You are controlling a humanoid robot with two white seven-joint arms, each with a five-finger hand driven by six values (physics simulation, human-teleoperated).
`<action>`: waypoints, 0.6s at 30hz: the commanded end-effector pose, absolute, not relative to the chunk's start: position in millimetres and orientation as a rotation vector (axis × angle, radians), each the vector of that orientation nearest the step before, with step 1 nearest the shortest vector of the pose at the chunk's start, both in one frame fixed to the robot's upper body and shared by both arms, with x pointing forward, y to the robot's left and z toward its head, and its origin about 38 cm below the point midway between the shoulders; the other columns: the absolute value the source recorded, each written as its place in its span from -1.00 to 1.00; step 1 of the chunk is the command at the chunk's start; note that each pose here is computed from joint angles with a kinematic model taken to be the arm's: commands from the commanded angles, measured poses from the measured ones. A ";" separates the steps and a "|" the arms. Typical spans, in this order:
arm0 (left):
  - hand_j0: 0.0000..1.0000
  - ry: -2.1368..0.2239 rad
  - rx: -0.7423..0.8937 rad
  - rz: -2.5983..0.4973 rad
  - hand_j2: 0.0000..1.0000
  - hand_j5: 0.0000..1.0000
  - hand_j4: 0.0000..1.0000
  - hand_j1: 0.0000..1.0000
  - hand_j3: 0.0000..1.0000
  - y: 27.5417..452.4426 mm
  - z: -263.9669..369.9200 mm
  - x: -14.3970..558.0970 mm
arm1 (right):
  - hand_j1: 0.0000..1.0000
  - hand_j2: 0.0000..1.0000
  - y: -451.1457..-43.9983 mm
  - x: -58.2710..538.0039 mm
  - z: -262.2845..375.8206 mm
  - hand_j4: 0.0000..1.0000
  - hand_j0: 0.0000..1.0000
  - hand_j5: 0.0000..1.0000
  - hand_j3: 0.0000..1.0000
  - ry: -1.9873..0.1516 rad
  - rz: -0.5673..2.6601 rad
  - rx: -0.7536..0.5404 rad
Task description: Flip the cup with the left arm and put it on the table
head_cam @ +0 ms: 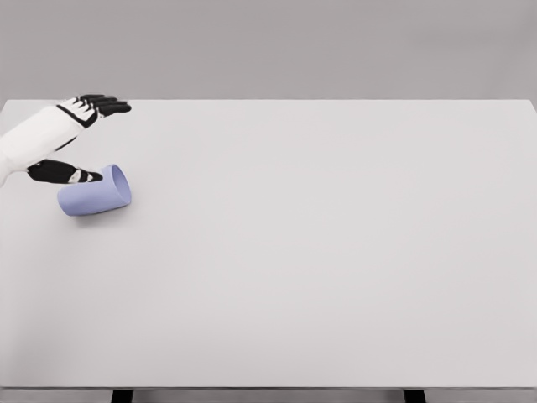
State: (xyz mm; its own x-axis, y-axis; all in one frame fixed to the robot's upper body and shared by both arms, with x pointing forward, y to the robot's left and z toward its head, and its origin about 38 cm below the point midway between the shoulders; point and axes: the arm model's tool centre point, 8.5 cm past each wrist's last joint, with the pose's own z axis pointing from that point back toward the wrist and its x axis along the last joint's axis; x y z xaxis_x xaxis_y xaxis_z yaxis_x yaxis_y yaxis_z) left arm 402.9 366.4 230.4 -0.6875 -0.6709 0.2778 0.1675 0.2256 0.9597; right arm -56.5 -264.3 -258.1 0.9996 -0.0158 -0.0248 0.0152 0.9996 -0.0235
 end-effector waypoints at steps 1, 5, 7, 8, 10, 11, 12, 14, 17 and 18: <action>1.00 -1.820 0.393 -1.557 1.00 1.00 1.00 1.00 1.00 364.5 243.2 390.3 | 1.00 1.00 -264.3 -56.5 -258.1 1.00 1.00 1.00 1.00 0.025 -0.015 -0.023; 1.00 -1.828 0.388 -1.569 1.00 1.00 1.00 1.00 1.00 370.0 262.2 382.6 | 1.00 1.00 -264.3 -56.7 -258.0 1.00 1.00 1.00 1.00 0.026 -0.015 -0.023; 1.00 -1.834 0.342 -1.571 1.00 1.00 1.00 1.00 1.00 365.4 264.2 376.4 | 1.00 1.00 -264.3 -56.7 -258.0 1.00 1.00 1.00 1.00 0.026 -0.016 -0.023; 1.00 -1.828 0.326 -1.577 1.00 1.00 1.00 1.00 1.00 364.7 265.1 373.7 | 1.00 1.00 -264.3 -56.5 -258.1 1.00 1.00 1.00 1.00 0.025 -0.016 -0.023; 1.00 -1.828 0.255 -1.572 1.00 1.00 1.00 1.00 1.00 359.3 267.2 364.8 | 1.00 1.00 -264.3 -56.7 -258.0 1.00 1.00 1.00 1.00 0.026 -0.016 -0.023; 1.00 -1.837 0.234 -1.569 1.00 1.00 1.00 1.00 1.00 355.3 267.1 363.0 | 1.00 1.00 -264.3 -56.7 -258.0 1.00 1.00 1.00 1.00 0.026 -0.016 -0.023; 1.00 -1.831 0.234 -1.558 1.00 1.00 1.00 1.00 1.00 354.9 266.4 363.5 | 1.00 1.00 -264.3 -56.5 -258.1 1.00 1.00 1.00 1.00 0.025 -0.016 -0.023; 1.00 -1.765 0.278 -1.492 1.00 1.00 1.00 1.00 1.00 359.6 262.2 371.1 | 1.00 1.00 -264.3 -56.7 -258.0 1.00 1.00 1.00 1.00 0.026 -0.016 -0.023; 1.00 -1.694 0.321 -1.438 1.00 1.00 1.00 1.00 1.00 363.2 254.5 377.5 | 1.00 1.00 -264.3 -56.5 -258.1 1.00 1.00 1.00 1.00 0.025 -0.015 -0.023; 1.00 -1.677 0.327 -1.424 1.00 1.00 1.00 1.00 1.00 362.9 251.0 379.0 | 1.00 1.00 -264.3 -56.5 -258.1 1.00 1.00 1.00 1.00 0.025 -0.016 -0.023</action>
